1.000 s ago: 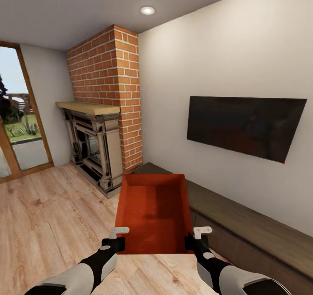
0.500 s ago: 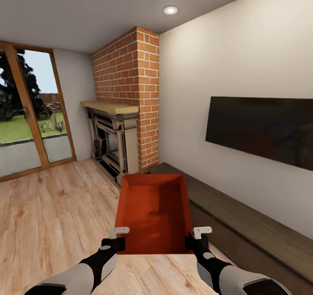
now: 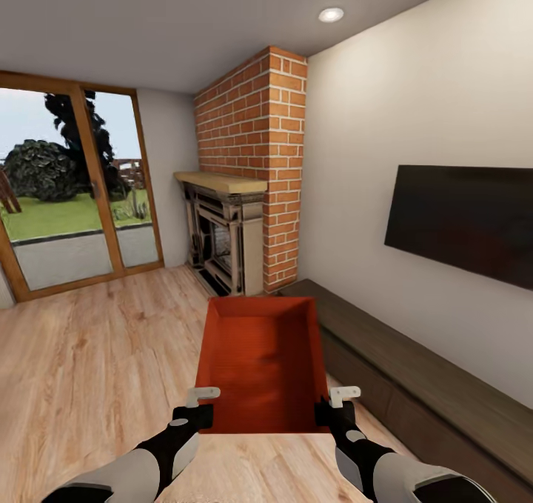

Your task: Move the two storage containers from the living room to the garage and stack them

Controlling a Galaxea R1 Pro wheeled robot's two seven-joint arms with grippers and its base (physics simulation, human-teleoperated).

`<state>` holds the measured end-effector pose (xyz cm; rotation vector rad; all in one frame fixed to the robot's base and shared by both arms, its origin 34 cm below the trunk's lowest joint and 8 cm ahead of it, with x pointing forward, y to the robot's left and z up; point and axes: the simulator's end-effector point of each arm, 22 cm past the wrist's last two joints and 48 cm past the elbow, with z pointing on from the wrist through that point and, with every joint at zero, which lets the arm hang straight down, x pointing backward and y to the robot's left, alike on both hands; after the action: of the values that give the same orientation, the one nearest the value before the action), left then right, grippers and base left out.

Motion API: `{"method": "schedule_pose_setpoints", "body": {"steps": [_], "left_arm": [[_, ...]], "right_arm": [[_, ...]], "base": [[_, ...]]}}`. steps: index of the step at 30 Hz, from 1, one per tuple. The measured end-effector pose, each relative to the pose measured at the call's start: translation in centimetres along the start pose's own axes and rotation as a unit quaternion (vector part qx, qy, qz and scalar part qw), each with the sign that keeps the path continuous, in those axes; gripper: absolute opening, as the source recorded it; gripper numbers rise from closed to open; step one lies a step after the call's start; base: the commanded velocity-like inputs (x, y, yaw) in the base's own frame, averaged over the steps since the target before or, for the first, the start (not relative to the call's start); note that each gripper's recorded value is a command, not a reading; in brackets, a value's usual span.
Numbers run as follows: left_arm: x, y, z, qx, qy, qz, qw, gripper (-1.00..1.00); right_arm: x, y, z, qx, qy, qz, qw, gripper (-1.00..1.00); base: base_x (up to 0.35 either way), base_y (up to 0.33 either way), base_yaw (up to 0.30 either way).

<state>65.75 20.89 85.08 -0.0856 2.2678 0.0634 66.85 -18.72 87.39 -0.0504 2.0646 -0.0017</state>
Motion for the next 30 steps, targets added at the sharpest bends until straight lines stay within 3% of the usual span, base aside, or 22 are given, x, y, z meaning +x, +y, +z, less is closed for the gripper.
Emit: {"method": "schedule_pose_setpoints", "body": {"steps": [30], "left_arm": [[0.01,0.00,0.00,0.000,0.000,0.000,1.0000,-1.00]], "right_arm": [[0.01,0.00,0.00,0.000,0.000,0.000,1.0000,-1.00]], "base": [[0.000,0.000,0.276]]}}
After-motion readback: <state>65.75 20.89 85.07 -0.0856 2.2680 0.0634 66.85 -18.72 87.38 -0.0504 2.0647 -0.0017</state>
